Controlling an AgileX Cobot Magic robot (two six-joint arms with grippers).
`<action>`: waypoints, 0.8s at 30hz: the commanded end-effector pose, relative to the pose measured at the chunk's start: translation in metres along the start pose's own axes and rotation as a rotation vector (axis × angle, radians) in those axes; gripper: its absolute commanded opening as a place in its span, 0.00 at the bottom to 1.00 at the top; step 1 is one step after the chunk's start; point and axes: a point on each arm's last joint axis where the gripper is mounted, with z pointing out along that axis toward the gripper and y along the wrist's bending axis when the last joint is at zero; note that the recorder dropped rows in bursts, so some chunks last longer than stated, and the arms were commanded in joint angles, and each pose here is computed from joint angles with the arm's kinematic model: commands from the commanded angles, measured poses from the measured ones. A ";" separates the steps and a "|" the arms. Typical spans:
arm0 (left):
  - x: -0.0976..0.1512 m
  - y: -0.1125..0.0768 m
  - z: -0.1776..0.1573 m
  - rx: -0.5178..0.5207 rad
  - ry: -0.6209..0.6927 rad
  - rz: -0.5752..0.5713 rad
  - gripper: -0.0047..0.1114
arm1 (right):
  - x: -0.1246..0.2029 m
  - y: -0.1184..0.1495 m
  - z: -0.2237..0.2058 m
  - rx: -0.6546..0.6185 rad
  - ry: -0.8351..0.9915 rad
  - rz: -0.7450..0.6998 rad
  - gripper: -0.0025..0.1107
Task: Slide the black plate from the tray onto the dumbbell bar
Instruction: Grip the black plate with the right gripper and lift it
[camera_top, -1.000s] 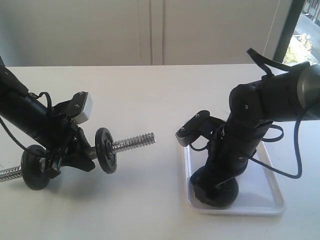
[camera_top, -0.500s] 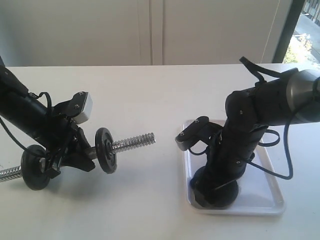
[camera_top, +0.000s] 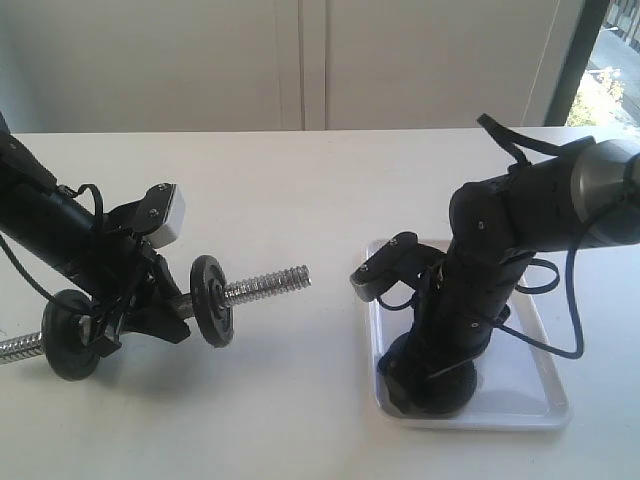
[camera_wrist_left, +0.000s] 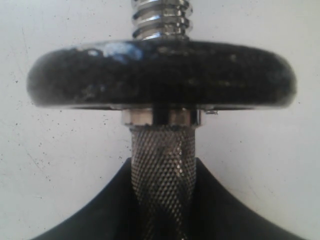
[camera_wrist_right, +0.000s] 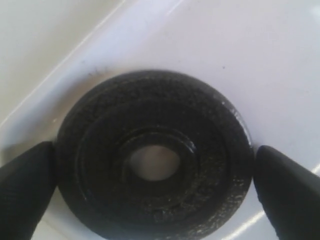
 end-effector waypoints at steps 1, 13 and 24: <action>-0.022 -0.007 -0.015 0.022 -0.123 -0.025 0.04 | 0.008 0.003 0.004 -0.023 0.084 0.109 0.79; -0.022 -0.007 -0.015 0.022 -0.123 -0.025 0.04 | -0.006 -0.002 -0.010 -0.005 0.043 0.149 0.02; -0.022 -0.007 -0.015 0.022 -0.123 -0.025 0.04 | -0.017 -0.013 -0.056 0.126 -0.030 0.044 0.02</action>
